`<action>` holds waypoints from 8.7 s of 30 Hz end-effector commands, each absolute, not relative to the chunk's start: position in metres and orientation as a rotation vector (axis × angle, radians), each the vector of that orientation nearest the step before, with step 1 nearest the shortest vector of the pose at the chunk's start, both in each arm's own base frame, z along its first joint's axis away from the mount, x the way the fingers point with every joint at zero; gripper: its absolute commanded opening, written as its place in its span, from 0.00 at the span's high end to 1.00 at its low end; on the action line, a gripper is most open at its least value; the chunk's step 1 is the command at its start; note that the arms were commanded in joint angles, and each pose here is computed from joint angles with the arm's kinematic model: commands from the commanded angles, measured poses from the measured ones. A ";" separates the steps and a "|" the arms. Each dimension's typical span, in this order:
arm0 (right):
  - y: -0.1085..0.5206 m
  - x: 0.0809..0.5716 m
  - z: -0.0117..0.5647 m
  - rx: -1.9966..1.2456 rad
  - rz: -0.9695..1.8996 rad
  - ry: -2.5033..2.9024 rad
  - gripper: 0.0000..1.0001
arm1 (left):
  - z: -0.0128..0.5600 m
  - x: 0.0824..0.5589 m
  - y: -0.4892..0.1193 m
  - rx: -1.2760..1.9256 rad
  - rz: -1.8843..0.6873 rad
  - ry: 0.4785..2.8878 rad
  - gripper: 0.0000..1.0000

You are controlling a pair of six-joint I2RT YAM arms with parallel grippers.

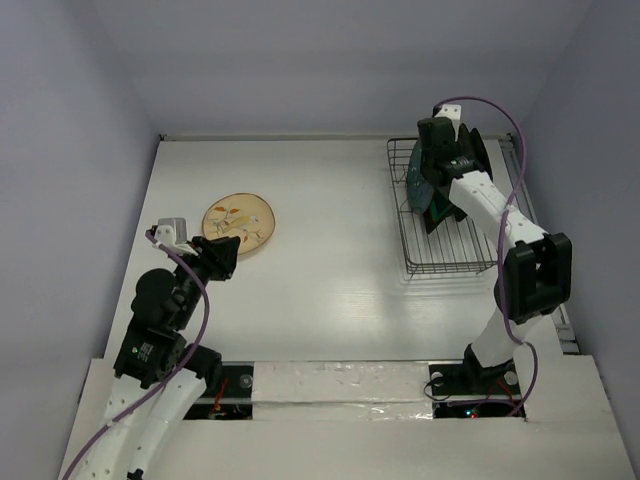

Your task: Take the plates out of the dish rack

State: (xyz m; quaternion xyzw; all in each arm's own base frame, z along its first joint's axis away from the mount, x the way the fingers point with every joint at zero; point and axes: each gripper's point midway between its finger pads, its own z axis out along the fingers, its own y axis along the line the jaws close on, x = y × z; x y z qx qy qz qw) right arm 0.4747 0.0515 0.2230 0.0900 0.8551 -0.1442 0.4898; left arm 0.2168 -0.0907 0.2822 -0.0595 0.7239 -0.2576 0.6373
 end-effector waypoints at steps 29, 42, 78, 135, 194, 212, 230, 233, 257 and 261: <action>0.065 0.427 0.426 0.206 -0.076 1.700 1.00 | 0.299 0.213 -0.097 -0.099 -0.638 1.589 0.75; 0.320 0.387 0.420 -0.152 0.952 1.654 1.00 | 0.310 0.208 -0.083 -0.158 -0.614 1.531 0.63; 0.542 0.416 0.206 0.073 1.460 2.062 0.74 | 0.317 0.202 -0.079 -0.184 -0.625 1.483 0.60; 0.481 0.427 0.112 -0.150 0.639 2.308 1.00 | 0.325 0.195 -0.079 -0.160 -0.641 1.447 0.58; -0.001 0.460 0.289 0.286 -0.053 2.017 0.93 | 0.320 0.198 -0.087 -0.124 -0.662 1.475 0.57; 0.016 0.415 0.425 0.206 -0.012 1.754 1.00 | 0.319 0.198 -0.087 -0.126 -0.661 1.478 0.57; 0.294 0.318 0.363 -0.139 1.055 1.702 1.00 | 0.319 0.198 -0.085 -0.137 -0.654 1.479 0.57; 0.321 0.298 0.339 -0.184 1.131 1.749 1.00 | 0.319 0.198 -0.085 -0.135 -0.654 1.476 0.57; 0.338 0.298 0.082 -0.220 0.625 2.311 0.70 | 0.319 0.200 -0.084 -0.141 -0.646 1.480 0.57; 0.326 0.299 0.060 -0.234 0.517 2.361 0.62 | 0.319 0.200 -0.085 -0.139 -0.648 1.482 0.57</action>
